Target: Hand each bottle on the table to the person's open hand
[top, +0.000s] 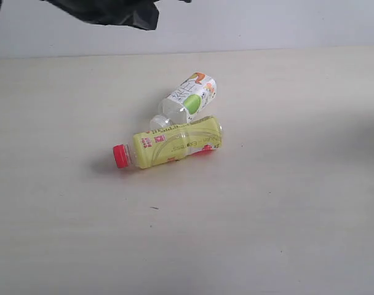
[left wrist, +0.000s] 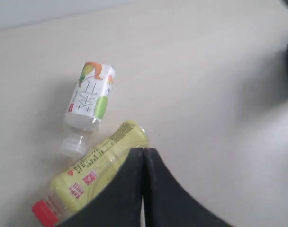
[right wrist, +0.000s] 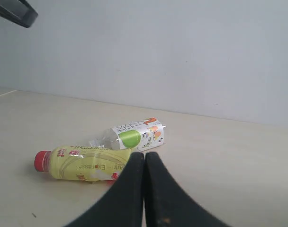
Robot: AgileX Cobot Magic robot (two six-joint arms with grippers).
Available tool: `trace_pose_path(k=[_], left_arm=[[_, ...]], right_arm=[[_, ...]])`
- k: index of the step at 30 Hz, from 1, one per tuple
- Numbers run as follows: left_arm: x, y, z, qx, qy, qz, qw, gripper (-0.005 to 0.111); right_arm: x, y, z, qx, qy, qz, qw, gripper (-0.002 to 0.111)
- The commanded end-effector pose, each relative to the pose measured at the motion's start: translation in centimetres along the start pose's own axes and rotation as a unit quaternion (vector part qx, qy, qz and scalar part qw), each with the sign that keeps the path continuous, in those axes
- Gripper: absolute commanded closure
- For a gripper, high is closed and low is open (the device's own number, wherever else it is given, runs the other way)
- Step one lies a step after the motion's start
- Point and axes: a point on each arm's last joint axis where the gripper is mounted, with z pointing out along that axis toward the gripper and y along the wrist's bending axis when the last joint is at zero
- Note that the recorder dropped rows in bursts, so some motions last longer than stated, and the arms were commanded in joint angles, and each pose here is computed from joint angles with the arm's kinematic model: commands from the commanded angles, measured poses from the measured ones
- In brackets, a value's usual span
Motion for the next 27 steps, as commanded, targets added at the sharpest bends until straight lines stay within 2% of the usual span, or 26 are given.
trace_pose_path(k=[1,2,7,11,17,19,22,24,27], left_arm=[[4.0,1.4,-4.4,0.072,-0.135,0.001,0.988,0.107],[5.8,2.0,-4.9,0.089,-0.16,-0.002,0.983,0.107],[10.4,3.2,-6.7,0.152,-0.263,-0.001,0.953,0.107],[13.9,4.2,-6.8,0.173,-0.294,0.008,0.94,0.107],[18.8,5.6,-5.8,0.177,-0.302,0.04,0.936,0.107],[20.3,5.9,-5.6,0.192,-0.327,0.047,0.924,0.107],[22.1,6.3,-5.6,0.209,-0.358,0.05,0.909,0.107],[22.4,6.5,-5.8,0.209,-0.374,0.051,0.902,0.107],[22.7,6.7,-5.3,0.195,-0.347,0.057,0.916,0.107]], right_arm=[[0.1,0.0,0.0,0.001,-0.001,-0.004,1.0,0.108],[0.1,0.0,0.0,0.001,-0.001,-0.004,1.0,0.108],[0.1,0.0,0.0,0.001,-0.001,-0.004,1.0,0.108],[0.1,0.0,0.0,0.001,-0.001,-0.004,1.0,0.108],[0.1,0.0,0.0,0.001,-0.001,-0.004,1.0,0.108],[0.1,0.0,0.0,0.001,-0.001,-0.004,1.0,0.108],[0.1,0.0,0.0,0.001,-0.001,-0.004,1.0,0.108],[0.1,0.0,0.0,0.001,-0.001,-0.004,1.0,0.108],[0.1,0.0,0.0,0.001,-0.001,-0.004,1.0,0.108]])
